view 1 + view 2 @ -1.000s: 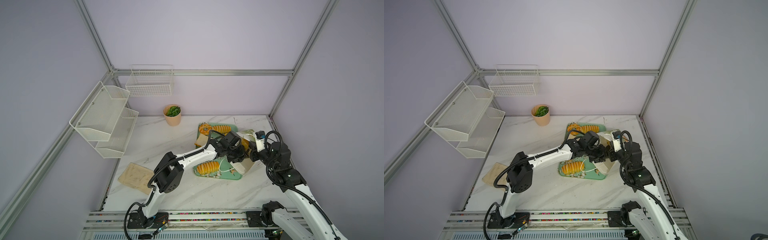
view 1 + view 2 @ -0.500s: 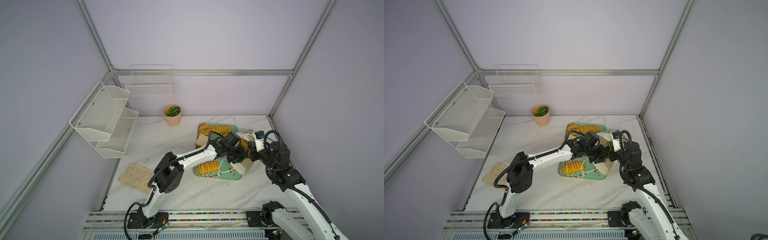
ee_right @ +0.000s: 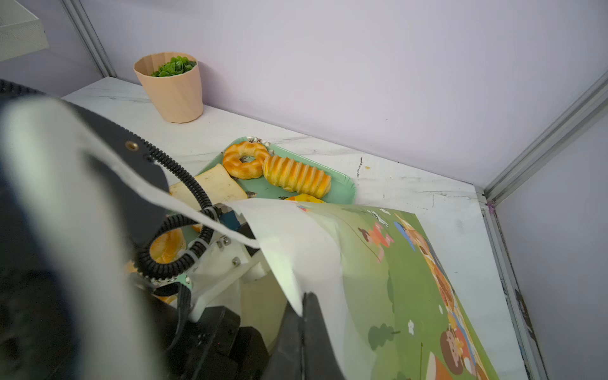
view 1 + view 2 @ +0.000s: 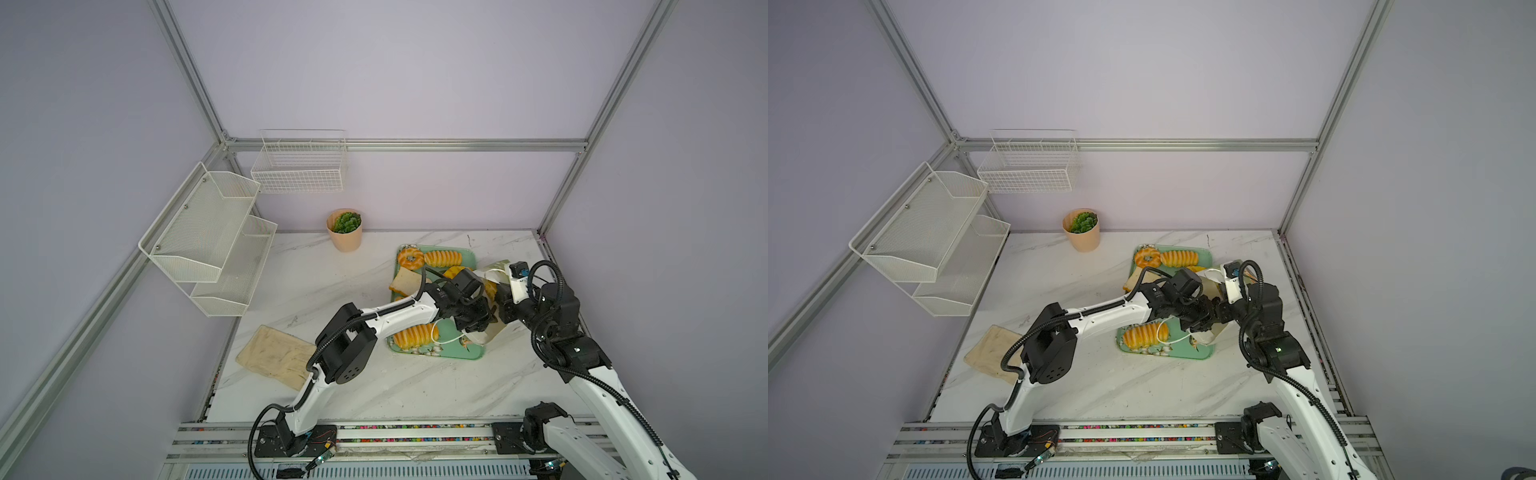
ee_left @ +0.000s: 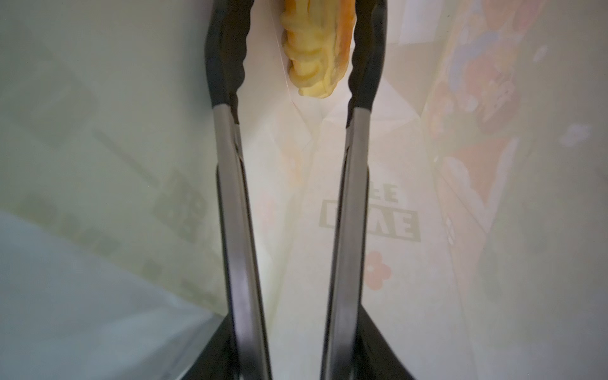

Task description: Take the fake bread out of the paper bag

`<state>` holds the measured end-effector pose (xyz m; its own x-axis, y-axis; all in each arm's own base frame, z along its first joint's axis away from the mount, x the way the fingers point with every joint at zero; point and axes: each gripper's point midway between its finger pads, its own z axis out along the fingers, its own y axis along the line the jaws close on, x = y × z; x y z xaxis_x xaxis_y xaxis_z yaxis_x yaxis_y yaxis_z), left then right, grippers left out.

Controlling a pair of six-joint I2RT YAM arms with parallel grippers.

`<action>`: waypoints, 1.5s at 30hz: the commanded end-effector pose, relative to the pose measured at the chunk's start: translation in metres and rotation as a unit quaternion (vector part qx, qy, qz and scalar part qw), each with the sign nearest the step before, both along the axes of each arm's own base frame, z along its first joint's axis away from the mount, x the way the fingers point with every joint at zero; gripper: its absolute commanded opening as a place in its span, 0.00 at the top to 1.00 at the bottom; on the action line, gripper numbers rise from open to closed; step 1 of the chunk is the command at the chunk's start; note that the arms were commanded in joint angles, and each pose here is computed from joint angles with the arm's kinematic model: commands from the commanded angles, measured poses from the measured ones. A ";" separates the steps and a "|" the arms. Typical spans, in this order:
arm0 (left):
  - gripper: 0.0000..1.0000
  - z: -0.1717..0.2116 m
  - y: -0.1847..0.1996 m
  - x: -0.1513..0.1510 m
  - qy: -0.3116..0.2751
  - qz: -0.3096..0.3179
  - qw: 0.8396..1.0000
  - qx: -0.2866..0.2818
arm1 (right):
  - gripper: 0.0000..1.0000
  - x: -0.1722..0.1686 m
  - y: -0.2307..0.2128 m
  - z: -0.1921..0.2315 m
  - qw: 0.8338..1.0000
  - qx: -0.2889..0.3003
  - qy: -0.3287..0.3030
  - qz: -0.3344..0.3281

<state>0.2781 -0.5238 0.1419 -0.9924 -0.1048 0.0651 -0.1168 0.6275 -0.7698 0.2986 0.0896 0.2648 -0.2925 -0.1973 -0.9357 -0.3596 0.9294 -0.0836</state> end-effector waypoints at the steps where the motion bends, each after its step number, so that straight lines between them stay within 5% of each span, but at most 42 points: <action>1: 0.57 0.044 -0.020 0.010 -0.021 -0.007 0.998 -0.064 | 1.00 -0.002 0.007 0.014 1.000 0.010 -0.020 0.019; 21: 0.60 0.056 -0.023 0.041 -0.078 -0.082 0.987 -0.117 | 1.00 -0.017 0.020 0.004 0.996 -0.037 -0.005 0.084; 32: 1.00 0.076 0.026 0.036 -0.143 -0.089 0.983 -0.069 | 1.00 -0.012 -0.006 0.005 0.997 -0.070 -0.011 0.014; 45: 1.00 0.086 0.073 0.006 -0.140 -0.092 0.984 -0.058 | 1.00 0.001 -0.023 0.012 0.996 -0.068 -0.015 -0.047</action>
